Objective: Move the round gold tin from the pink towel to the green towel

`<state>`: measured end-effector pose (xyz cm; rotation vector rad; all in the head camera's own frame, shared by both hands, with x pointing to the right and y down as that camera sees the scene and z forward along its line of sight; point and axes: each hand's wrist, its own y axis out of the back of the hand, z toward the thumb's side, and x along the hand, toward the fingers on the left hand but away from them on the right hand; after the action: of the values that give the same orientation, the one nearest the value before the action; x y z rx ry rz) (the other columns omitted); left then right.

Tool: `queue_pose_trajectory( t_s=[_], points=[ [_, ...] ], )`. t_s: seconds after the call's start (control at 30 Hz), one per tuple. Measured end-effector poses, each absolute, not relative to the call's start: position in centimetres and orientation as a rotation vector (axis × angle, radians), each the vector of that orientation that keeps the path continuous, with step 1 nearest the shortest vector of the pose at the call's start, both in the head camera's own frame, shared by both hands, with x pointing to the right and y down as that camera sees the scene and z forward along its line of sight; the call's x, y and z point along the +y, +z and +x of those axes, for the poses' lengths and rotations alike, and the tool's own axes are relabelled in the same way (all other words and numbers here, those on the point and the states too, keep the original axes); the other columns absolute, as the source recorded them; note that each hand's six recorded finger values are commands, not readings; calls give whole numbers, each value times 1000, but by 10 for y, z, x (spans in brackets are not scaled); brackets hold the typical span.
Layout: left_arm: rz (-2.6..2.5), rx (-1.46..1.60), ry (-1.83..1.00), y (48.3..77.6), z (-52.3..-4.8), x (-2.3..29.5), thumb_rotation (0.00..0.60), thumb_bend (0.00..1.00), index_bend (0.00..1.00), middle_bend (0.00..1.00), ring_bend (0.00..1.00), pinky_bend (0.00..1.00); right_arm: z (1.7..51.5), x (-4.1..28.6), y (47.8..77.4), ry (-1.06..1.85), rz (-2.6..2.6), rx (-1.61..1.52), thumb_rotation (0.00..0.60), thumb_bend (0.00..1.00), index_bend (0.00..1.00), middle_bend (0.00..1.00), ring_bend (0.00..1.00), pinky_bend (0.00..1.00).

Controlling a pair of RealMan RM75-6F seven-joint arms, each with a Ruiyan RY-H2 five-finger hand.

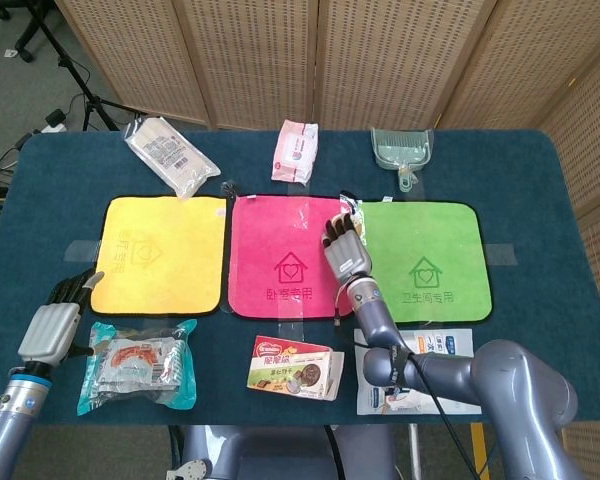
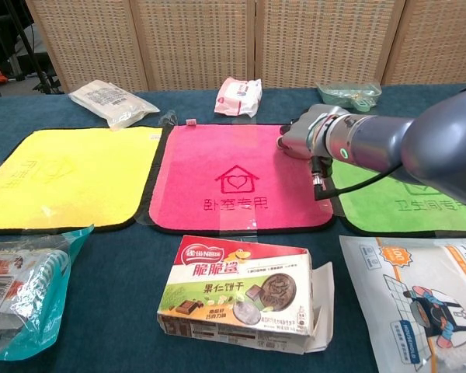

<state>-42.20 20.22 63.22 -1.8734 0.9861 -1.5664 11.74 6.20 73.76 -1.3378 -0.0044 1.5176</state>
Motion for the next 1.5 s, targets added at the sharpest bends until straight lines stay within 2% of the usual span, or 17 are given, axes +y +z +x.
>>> queue_pose_trajectory(
  t_s=[1.1,1.5],
  points=[
    [-1893,981,-1550,632,-419,203,600,155,35,0,0,0,173,47,737,1781,-1229,-23,600,645,84,0,0,0],
    [-1888,985,-1547,631,-419,203,600,155,35,0,0,0,175,48,735,1788,-1238,-31,600,597,84,0,0,0]
  ],
)
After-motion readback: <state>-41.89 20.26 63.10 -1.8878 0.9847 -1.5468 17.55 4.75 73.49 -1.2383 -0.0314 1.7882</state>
